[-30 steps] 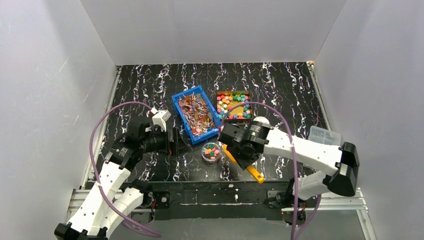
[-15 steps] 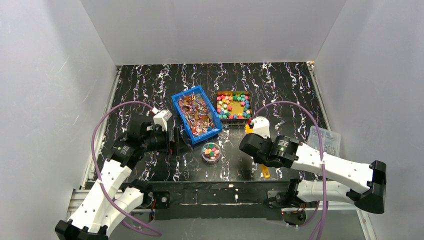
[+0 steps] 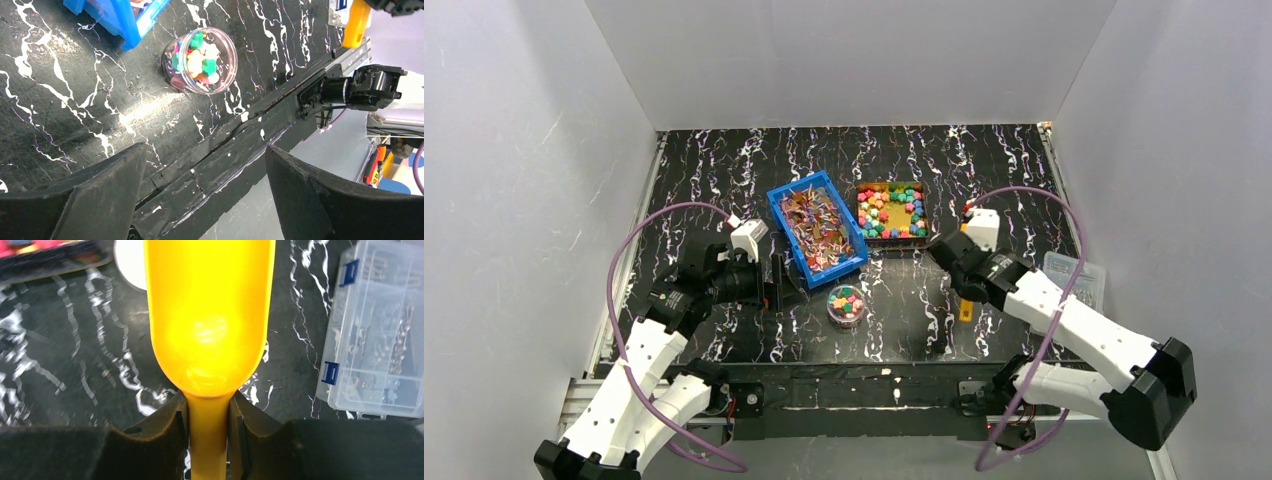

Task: Pack the candies
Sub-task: Place the spatula at the center of the board.

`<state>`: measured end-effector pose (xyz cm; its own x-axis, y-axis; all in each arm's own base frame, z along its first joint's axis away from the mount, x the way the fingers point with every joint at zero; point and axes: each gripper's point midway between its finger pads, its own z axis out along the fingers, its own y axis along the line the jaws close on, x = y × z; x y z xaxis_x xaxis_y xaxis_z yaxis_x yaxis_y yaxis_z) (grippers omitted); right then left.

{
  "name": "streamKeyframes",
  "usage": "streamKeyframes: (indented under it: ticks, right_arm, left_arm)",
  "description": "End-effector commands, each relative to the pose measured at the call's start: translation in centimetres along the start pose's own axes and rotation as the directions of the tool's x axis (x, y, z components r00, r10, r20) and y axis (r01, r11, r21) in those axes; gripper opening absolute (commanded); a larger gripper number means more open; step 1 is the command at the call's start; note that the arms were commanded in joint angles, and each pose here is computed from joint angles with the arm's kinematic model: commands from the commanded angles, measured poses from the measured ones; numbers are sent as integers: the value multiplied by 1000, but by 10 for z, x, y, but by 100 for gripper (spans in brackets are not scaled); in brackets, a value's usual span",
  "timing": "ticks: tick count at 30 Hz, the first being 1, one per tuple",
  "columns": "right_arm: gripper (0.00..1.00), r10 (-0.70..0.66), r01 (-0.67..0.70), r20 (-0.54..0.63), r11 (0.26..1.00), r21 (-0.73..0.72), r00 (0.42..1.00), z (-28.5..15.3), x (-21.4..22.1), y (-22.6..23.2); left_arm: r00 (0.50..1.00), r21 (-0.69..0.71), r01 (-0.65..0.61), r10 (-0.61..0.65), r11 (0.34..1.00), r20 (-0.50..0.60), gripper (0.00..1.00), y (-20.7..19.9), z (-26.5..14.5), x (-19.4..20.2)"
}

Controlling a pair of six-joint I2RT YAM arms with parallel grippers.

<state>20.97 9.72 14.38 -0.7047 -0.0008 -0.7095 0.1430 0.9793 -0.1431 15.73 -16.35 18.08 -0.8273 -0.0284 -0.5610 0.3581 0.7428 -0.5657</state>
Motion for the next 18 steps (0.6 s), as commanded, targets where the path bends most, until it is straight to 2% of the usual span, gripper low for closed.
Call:
streamKeyframes:
  ticks: [1,7,18]
  right_arm:
    - [1,72,-74,-56,996,-47,996,32,-4,-1]
    - [1,116,-117,-165,993,7,980,69,14,-19]
    - [1,235,-222,-267,972,79,935,106,47,-54]
  left_arm:
    - [1000,5,-11,11,1000,-6,87,-1,-2,1]
    - [1000,0,-10,10,1000,-4,87,-1,-2,1]
    - [1000,-1,-6,6,1000,-10,87,0,-1,1]
